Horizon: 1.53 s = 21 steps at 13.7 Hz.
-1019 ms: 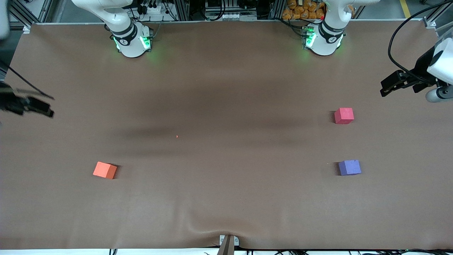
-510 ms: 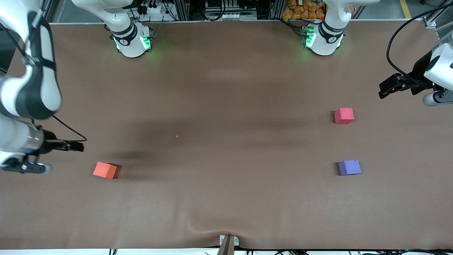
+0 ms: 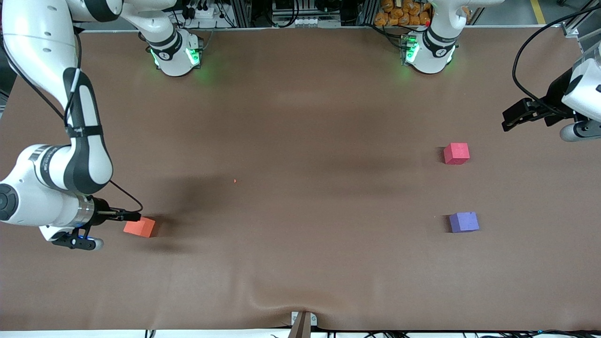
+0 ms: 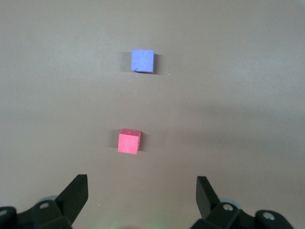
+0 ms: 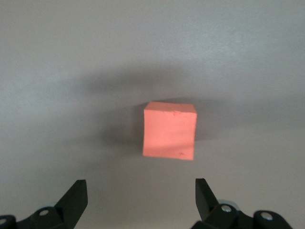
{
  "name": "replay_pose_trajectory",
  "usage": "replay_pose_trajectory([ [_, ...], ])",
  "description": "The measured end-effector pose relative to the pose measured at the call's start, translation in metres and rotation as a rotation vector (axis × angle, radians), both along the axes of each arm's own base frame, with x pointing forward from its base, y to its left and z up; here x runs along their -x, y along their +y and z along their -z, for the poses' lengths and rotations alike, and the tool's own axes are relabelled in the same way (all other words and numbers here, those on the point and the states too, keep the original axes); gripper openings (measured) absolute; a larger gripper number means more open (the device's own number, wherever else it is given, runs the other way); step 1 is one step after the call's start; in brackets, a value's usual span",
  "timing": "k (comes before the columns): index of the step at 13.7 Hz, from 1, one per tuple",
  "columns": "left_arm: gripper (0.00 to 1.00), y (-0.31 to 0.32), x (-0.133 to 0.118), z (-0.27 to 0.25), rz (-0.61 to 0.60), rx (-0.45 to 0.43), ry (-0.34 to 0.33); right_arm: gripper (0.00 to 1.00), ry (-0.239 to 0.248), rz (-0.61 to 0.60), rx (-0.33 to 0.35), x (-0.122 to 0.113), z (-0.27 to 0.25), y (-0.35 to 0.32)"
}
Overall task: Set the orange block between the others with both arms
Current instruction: 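Reach the right gripper down to the orange cube and grasp it, then carry the orange cube with the right gripper toward the table middle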
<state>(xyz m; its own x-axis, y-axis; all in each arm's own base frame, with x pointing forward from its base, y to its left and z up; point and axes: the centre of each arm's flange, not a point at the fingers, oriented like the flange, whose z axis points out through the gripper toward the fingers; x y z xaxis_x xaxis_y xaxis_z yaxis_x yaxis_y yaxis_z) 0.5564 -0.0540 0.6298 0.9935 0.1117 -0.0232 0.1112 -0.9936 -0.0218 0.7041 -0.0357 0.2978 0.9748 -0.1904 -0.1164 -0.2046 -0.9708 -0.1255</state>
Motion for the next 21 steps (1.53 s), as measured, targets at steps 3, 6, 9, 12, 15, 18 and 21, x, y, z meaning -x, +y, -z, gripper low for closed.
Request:
replay_pose_trajectory([
  [3, 1.00, 0.000, 0.000, 0.000, 0.000, 0.000, 0.000, 1.00, -0.035, 0.031, 0.002, -0.006, 0.022, -0.011],
  [6, 1.00, 0.000, 0.000, 0.000, 0.000, 0.000, 0.001, 1.00, -0.049, 0.040, 0.015, -0.009, 0.045, -0.014],
  [9, 1.00, 0.000, -0.001, 0.002, 0.000, 0.000, 0.003, 1.00, -0.029, 0.042, 0.019, -0.007, 0.064, -0.015],
  [12, 1.00, 0.000, -0.001, 0.002, -0.001, 0.000, 0.005, 1.00, -0.010, 0.042, 0.022, -0.005, 0.082, -0.015],
  [15, 1.00, 0.000, -0.001, 0.004, -0.001, -0.001, 0.007, 1.00, -0.030, 0.048, 0.033, -0.006, 0.095, -0.017],
  [18, 1.00, 0.000, -0.002, 0.006, -0.001, -0.001, 0.011, 0.81, -0.033, 0.046, 0.034, -0.007, 0.099, -0.015],
  [21, 1.00, 0.000, -0.002, 0.006, -0.001, -0.001, 0.012, 0.60, -0.044, 0.031, 0.032, -0.009, 0.094, -0.013],
])
